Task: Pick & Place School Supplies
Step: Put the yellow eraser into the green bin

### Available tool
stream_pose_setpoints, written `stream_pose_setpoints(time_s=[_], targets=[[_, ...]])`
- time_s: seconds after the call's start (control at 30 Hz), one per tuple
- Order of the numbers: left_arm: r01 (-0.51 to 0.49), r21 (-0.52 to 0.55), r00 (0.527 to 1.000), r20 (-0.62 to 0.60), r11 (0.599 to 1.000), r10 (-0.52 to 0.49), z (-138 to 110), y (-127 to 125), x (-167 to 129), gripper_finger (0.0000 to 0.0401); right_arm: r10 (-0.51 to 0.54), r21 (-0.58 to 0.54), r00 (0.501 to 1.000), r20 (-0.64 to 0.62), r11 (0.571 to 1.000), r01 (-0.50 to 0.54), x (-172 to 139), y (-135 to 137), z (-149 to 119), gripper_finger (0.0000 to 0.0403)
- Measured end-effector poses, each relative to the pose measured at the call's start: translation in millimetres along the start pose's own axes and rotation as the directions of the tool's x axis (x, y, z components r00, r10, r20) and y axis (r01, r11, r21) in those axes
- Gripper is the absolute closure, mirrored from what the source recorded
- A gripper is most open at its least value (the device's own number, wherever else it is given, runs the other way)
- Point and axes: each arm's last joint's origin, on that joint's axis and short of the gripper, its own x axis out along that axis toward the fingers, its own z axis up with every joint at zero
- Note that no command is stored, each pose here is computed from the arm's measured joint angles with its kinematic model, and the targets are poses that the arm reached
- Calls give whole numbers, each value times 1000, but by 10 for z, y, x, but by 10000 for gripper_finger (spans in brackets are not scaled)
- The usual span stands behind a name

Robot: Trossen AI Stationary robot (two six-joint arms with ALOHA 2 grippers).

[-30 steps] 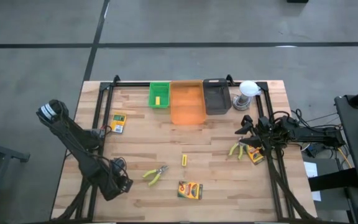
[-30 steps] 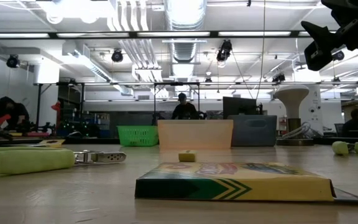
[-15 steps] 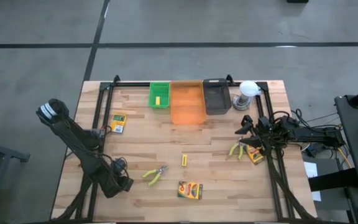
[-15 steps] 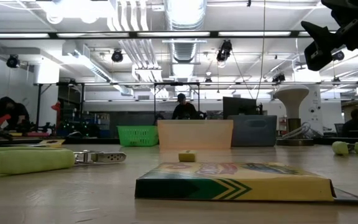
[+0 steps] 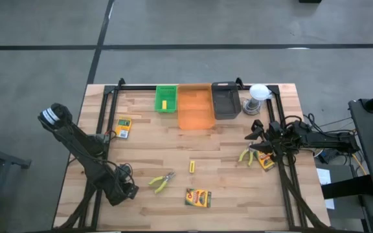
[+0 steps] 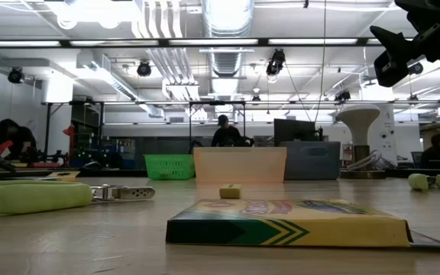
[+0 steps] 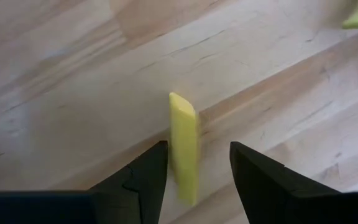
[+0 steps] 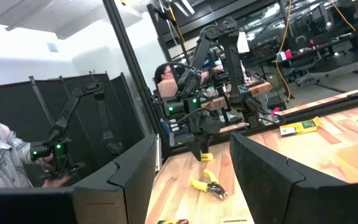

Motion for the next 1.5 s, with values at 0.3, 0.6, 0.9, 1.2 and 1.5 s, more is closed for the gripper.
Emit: stream_pose_setpoints(time_s=[0.3,0.6,0.9,1.2,1.5], targets=[[-3,1,1000,3,1000,3,2,3,0,222,0,0,1000,0,1000,0,0,0,0,202],[-2,2,1000,4,1000,2,3,3,0,258,0,0,1000,0,1000,0,0,-1,-1,202],[-3,1,1000,4,1000,3,3,4,-1,317,0,0,1000,-1,1000,0,0,0,-1,202],[0,-9,1000,2,1000,0,2,2,-3,349,0,0,1000,0,1000,0,0,0,0,202],[10,-11,1000,-3,1000,-10,-4,-10,-5,348,0,0,1000,0,1000,0,0,0,0,202]])
